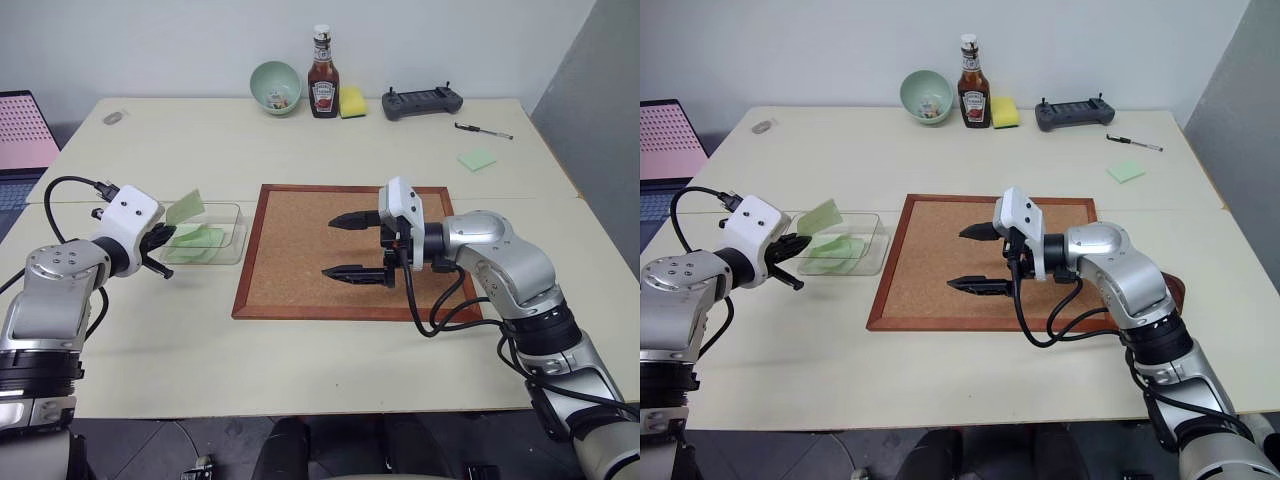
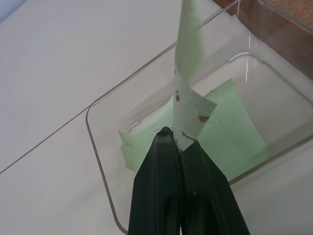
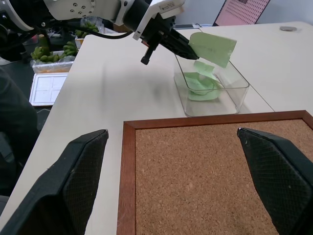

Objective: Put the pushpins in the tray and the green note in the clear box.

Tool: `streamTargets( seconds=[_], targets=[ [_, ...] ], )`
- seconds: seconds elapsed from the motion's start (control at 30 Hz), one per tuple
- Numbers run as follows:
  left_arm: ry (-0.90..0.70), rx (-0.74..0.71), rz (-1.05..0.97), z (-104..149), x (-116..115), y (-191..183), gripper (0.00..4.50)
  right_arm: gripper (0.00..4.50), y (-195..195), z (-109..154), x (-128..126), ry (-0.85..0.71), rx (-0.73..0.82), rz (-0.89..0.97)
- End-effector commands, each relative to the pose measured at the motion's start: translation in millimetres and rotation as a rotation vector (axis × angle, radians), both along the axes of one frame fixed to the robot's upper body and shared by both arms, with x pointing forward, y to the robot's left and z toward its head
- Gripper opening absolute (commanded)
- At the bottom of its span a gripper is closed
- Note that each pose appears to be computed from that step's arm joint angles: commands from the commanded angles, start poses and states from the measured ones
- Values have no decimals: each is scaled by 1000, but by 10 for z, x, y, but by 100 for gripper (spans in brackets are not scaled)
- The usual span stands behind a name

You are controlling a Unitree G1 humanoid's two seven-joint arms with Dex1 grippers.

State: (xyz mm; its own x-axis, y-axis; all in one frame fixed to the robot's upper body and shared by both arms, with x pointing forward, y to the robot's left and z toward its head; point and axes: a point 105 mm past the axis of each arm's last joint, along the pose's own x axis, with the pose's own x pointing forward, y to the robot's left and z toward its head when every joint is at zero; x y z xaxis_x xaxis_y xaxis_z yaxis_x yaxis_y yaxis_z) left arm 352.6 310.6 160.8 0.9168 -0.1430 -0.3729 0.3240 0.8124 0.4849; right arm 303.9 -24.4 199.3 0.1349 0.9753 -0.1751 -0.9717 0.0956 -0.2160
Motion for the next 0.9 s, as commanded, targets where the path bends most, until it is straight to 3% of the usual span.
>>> streamTargets(
  seconds=[0.03, 0.4, 0.9],
  targets=[
    [-33, 28, -15, 119, 26, -12, 38, 450, 63, 120, -57, -50, 12, 29],
    [-31, 5, -60, 136, 7, -114, 252, 450, 62, 119, -51, -46, 15, 24],
    [-102, -11, -78, 437, -19, -134, 259, 450, 55, 272, 4, -37, 66, 14]
  ],
)
